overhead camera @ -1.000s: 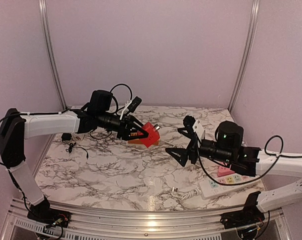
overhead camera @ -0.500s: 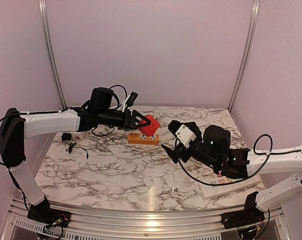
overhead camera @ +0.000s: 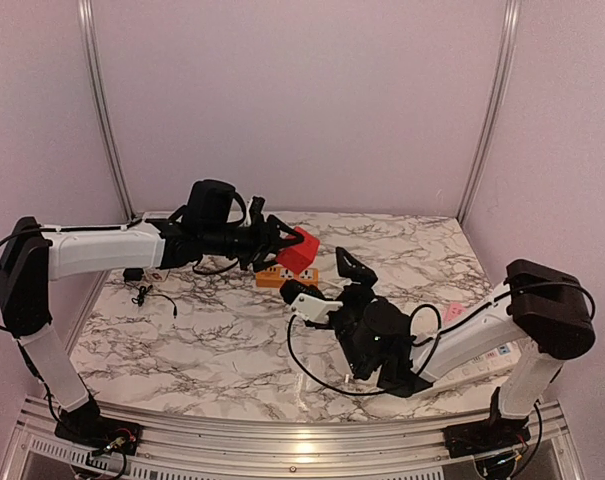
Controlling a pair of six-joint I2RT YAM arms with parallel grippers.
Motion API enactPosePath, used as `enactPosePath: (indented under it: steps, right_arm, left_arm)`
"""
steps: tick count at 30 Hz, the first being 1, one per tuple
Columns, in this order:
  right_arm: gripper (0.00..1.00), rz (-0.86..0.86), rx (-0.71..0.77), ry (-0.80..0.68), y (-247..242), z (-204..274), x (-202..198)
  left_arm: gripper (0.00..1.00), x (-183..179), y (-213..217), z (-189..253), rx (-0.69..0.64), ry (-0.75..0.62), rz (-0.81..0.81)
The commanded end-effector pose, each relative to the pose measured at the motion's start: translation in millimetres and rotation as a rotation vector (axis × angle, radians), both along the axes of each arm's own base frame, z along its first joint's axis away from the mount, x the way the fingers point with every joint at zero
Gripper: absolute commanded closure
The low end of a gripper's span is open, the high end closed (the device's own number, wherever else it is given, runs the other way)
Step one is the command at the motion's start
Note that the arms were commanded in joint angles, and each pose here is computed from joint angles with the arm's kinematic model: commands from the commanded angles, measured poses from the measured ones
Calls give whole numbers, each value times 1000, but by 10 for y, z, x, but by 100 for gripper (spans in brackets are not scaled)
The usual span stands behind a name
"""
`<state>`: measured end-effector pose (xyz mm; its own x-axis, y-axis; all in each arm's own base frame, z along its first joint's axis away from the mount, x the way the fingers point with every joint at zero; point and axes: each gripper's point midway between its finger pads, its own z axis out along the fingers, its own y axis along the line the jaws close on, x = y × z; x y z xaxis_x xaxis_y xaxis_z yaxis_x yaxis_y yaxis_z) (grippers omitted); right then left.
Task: Insert the plug
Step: Pass from the left arm to the right
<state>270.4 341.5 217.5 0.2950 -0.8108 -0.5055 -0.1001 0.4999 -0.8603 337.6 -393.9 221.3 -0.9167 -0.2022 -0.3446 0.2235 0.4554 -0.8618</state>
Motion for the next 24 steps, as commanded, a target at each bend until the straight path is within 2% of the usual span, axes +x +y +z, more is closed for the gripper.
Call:
enactPosePath:
  steps: [1, 15, 24]
  right_arm:
    - [1, -98, 70, -193, -54, 461, -56]
    - [2, 15, 70, -102, 399, 228, 7]
    - [4, 15, 78, -63, 457, 94, 82]
  left_arm:
    - [70, -30, -32, 38, -44, 57, 42]
    - [69, -130, -167, 202, -88, 65, 11]
    - [69, -142, -227, 365, -120, 52, -7]
